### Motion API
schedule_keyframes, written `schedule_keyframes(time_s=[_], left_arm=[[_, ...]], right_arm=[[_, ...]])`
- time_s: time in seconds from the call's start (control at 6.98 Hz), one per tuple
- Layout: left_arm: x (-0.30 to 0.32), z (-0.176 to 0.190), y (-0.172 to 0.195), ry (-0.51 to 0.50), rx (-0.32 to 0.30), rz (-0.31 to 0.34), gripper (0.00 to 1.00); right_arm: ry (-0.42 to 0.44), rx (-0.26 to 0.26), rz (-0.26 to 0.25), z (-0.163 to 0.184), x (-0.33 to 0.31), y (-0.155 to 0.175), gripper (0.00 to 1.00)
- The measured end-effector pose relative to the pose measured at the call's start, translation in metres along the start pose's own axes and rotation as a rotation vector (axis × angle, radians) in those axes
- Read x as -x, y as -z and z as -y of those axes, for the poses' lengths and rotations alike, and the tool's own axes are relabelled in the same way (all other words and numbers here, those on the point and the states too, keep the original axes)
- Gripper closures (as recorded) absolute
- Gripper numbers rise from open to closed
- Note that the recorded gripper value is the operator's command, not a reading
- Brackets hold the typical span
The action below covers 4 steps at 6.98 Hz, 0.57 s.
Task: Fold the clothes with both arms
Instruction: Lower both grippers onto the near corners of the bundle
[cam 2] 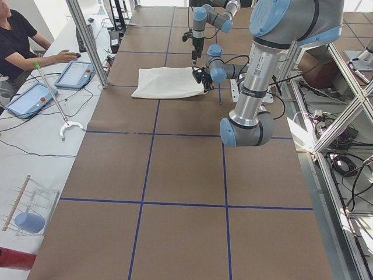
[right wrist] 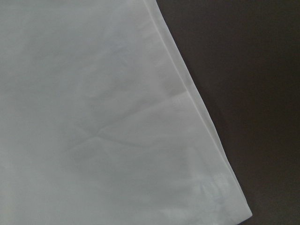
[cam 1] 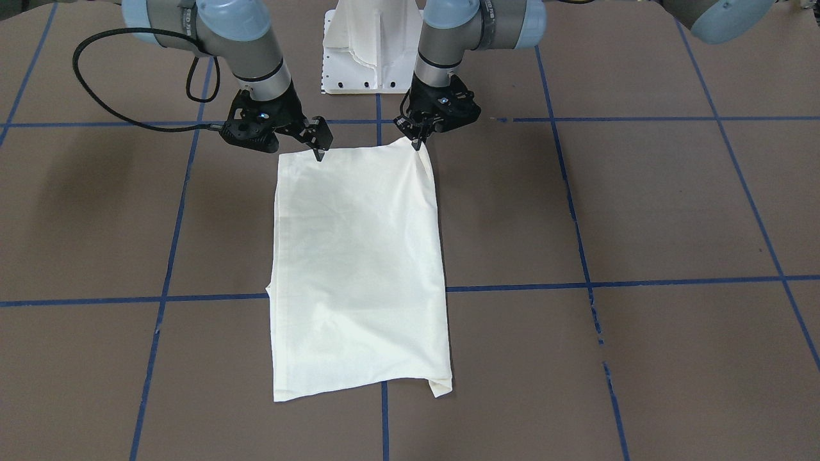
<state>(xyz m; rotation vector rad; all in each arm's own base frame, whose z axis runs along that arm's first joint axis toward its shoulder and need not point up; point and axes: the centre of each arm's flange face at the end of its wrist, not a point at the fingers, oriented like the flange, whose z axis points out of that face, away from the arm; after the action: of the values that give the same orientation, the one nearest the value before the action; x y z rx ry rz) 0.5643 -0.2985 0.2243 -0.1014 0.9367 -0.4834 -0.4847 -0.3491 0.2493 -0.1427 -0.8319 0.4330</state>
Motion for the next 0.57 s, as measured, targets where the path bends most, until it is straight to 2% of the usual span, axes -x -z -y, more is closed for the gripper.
schedule_keyframes(time_s=[0.29, 0.57], left_arm=[[-0.002, -0.002, 0.002, -0.006, 0.005, -0.004, 1.00], [-0.002, -0.003, 0.002, -0.007, 0.006, -0.006, 1.00]], right_arm=[[-0.145, -0.029, -0.017, -0.029, -0.001, -0.021, 0.00], [-0.208, -0.043, -0.036, -0.034, -0.003, -0.045, 0.00]])
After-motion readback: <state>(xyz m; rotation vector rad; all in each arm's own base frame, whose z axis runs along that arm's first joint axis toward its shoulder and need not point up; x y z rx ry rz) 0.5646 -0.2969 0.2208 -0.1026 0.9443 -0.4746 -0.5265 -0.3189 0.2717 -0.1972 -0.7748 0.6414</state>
